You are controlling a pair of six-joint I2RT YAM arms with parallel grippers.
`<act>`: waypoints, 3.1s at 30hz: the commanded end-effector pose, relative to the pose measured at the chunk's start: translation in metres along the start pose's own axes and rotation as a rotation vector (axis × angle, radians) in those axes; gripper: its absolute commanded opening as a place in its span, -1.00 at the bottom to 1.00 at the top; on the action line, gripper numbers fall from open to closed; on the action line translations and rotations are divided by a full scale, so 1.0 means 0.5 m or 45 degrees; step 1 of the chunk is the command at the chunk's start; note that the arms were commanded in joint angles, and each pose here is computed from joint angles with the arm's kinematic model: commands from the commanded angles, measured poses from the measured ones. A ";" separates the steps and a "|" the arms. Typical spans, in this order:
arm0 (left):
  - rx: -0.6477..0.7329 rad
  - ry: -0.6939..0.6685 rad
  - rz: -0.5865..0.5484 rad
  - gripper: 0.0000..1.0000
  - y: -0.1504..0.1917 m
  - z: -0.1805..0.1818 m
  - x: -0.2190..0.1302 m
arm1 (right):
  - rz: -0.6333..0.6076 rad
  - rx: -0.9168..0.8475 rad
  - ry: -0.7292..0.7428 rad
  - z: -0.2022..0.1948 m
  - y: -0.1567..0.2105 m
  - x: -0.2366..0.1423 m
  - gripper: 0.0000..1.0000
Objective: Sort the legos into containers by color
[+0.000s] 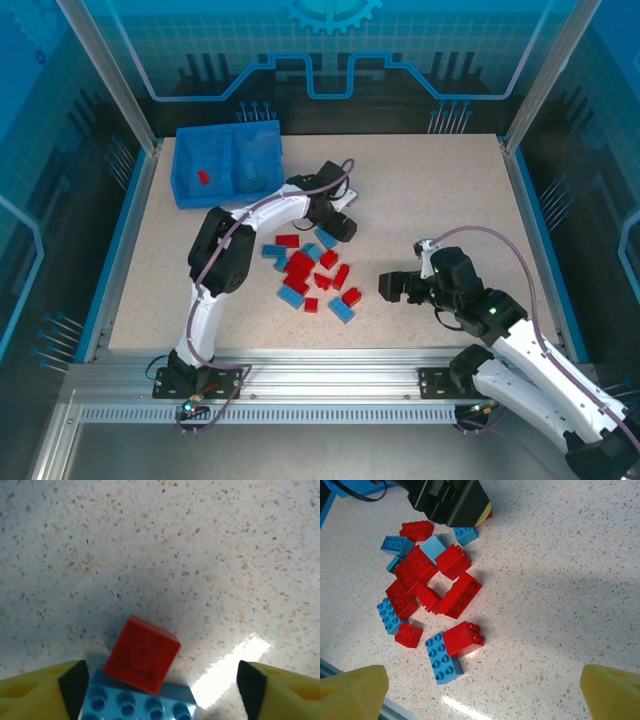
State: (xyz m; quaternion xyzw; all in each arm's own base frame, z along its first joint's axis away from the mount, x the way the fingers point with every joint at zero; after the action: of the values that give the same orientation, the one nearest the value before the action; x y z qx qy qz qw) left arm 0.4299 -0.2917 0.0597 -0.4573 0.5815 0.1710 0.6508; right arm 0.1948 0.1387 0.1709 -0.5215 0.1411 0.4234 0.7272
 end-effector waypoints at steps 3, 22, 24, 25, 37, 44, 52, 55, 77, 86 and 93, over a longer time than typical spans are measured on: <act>0.091 -0.002 0.062 0.43 -0.001 0.016 0.031 | 0.009 0.053 0.003 -0.002 0.000 -0.009 1.00; -0.108 0.072 -0.145 -0.32 -0.057 0.006 -0.041 | 0.043 0.049 -0.058 0.042 -0.044 0.008 1.00; -0.144 0.038 -0.214 -0.33 -0.076 0.014 -0.089 | 0.035 0.034 -0.077 0.053 -0.057 0.010 1.00; -0.164 0.012 -0.247 -0.32 -0.085 0.021 -0.112 | 0.031 0.027 -0.083 0.057 -0.063 0.013 1.00; -0.799 -0.512 -0.568 -0.33 -0.025 0.392 -0.404 | 0.033 -0.067 -0.165 0.117 -0.125 0.059 1.00; -1.214 -0.629 -0.546 -0.32 0.096 0.606 -0.408 | 0.058 -0.052 -0.145 0.111 -0.114 0.067 1.00; -1.474 -0.529 -0.366 -0.30 0.161 0.721 -0.286 | 0.054 -0.053 -0.113 0.100 -0.105 0.050 1.00; -1.516 -0.530 -0.352 -0.20 0.171 0.742 -0.261 | 0.058 -0.050 -0.109 0.098 -0.101 0.046 1.00; -1.257 -0.313 -0.889 -0.07 0.135 0.355 -0.573 | 0.114 -0.284 -0.097 0.145 -0.167 0.171 0.98; -0.497 -0.218 -0.728 0.25 0.221 0.082 -0.604 | 0.299 -0.447 0.014 0.152 -0.182 0.352 0.84; -0.145 -0.097 -0.712 0.73 0.288 0.013 -0.573 | 0.410 -0.454 0.108 0.133 -0.160 0.474 0.56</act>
State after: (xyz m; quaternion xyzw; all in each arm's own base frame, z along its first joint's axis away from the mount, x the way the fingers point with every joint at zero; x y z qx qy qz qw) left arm 0.2646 -0.1118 0.2767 -0.6820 0.3526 0.0790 0.6358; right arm 0.3773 0.2936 0.1068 -0.6130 0.1645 0.5297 0.5626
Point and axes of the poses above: each hand's point on the last joint's axis, 136 mm out from that joint toward the fingers, its own x axis out along the fingers, its own z axis along the line the jaws close on, y = z × x, the point moved 1 cm from there along -x, back along the fingers
